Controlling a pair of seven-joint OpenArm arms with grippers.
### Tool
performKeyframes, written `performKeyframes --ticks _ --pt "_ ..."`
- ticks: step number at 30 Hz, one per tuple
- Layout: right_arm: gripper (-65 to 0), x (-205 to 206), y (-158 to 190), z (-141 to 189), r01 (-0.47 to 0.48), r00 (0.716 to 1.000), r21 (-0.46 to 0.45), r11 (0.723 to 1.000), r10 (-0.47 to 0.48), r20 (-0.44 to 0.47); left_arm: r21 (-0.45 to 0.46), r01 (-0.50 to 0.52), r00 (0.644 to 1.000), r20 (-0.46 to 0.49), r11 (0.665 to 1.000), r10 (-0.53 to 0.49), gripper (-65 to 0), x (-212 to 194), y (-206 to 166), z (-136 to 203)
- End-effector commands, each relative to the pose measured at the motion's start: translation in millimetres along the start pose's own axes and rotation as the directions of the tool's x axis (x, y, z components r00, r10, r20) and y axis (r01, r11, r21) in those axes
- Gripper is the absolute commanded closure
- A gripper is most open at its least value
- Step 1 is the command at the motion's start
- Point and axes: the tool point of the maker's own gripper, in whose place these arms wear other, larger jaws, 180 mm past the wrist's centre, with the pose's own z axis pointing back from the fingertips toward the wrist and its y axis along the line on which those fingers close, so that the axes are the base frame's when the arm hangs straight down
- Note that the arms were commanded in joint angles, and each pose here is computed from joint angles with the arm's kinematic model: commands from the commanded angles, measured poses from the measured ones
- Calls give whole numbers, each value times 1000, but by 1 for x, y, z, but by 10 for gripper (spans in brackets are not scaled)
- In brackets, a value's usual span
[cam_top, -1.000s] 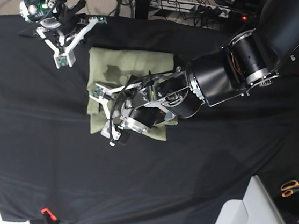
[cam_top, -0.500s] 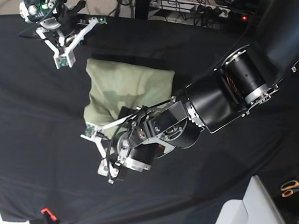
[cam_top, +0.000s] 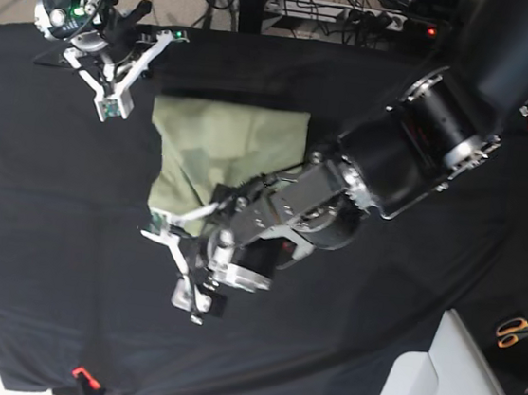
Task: Fold the T-shirt properly
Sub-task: 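Grasp the shirt's collar end with the left gripper and tuck it under, then smooth the collar edge of the folded shirt with the left gripper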
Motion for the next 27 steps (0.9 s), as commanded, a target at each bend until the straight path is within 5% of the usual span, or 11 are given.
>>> performKeyframes --ticks 1,7,17,27 --pt "0 8 -1 3 -8 1000 0 1000 8 27 64 12 1000 -2 998 -12 -574 2 24 11" --pt "0 8 -1 3 -8 1000 0 1000 8 27 98 28 996 -89 995 -19 -573 -17 21 25" --pt "0 19 -3 2 -13 999 -4 1000 13 50 25 10 999 -49 1000 -8 -573 -8 -31 21" --pt "0 22 -3 3 -12 998 -6 1000 12 59 109 -52 998 50 993 47 -564 15 -15 48"
